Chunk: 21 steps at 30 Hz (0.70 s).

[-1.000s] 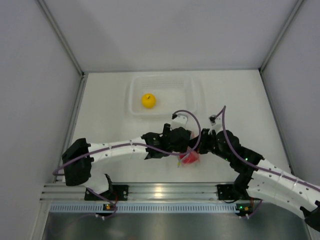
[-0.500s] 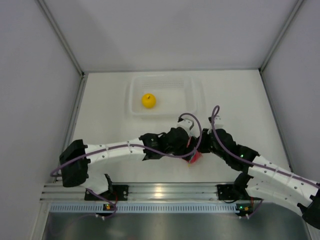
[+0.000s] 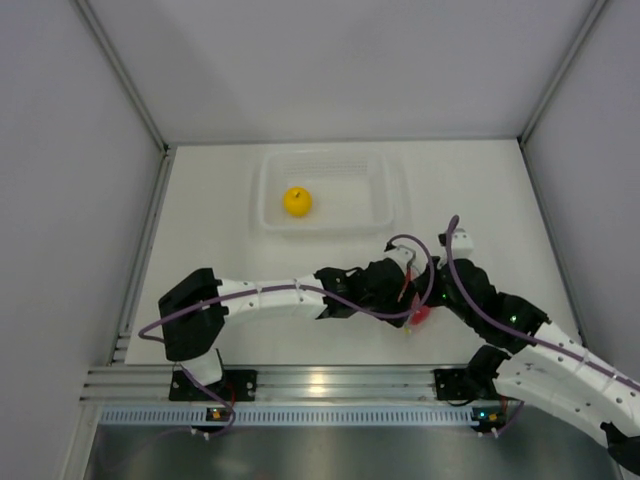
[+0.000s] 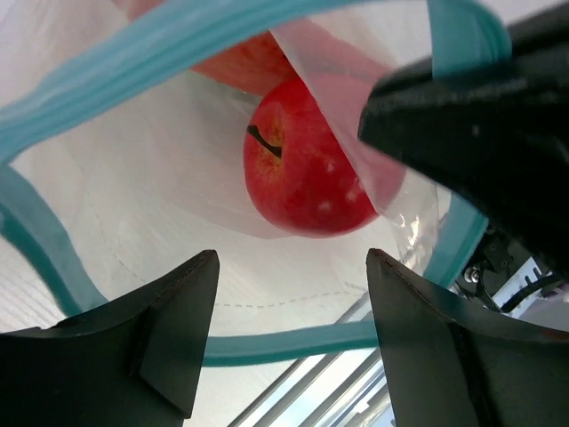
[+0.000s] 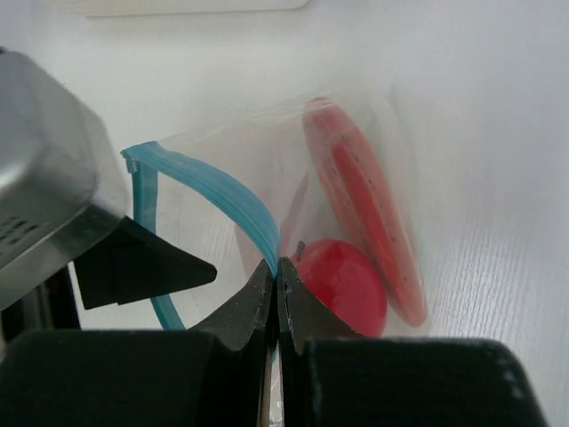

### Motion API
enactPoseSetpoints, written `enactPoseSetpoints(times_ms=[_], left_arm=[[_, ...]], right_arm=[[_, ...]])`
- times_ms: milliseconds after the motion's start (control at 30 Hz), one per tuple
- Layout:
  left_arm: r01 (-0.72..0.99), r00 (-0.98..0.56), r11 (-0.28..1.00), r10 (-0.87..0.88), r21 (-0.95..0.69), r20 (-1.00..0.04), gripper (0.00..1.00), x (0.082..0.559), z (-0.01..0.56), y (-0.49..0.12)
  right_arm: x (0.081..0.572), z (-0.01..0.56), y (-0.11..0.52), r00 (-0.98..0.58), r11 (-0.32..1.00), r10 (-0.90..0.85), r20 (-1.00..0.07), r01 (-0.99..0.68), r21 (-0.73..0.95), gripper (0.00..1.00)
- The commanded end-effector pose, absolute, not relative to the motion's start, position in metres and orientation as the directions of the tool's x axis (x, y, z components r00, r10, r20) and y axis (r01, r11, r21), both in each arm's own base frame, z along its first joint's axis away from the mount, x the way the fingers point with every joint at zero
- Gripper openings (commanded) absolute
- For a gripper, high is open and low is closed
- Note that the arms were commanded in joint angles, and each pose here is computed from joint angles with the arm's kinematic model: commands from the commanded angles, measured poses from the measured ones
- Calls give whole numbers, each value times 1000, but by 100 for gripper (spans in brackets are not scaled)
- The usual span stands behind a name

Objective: Open the zip-top bag and remove the fake food

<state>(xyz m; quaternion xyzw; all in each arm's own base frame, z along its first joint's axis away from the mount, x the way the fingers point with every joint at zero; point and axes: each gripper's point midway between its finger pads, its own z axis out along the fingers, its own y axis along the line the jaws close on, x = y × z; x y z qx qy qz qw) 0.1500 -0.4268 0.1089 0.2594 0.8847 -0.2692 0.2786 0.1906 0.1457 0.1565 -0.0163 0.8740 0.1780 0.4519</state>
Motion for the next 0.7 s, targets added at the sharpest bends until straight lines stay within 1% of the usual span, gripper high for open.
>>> enactPoseSetpoints(times_ms=[0,67,167,300,367,467,533,600,667], left_arm=[[605,-690,714,250,-352,-680,73,162,127,-448],[615,-690,700,255,-363,-677,74,161,125,-457],[653,-682,642,268,-402,-680,74,153,128,-471],[688,-672,570,267,-449,-690,77,145,132,-487],[710,-670,515,287,-480,-684,78,135,134,-494],[726,-667,467,298,-506,-682,77,127,134,-501],[718,-676,473,299,-511,-673,77,126,129,-501],[718,-673,466,277,-517,-686,77,128,131,-506],[696,-686,505,257,-511,-681,72,134,124,-504]], right_arm=[[185,174,150,-593,920,61,-803,-278,275,0],[180,175,158,-601,899,52,-797,-320,300,0],[178,179,165,-590,876,63,-805,-354,328,0],[179,175,165,-593,877,79,-801,-340,338,0],[181,171,166,-598,880,83,-797,-331,341,0],[184,166,166,-601,883,98,-794,-316,347,0],[187,165,163,-597,893,107,-795,-294,341,0],[188,166,163,-598,898,100,-795,-290,331,0],[186,169,167,-605,888,95,-791,-307,341,0]])
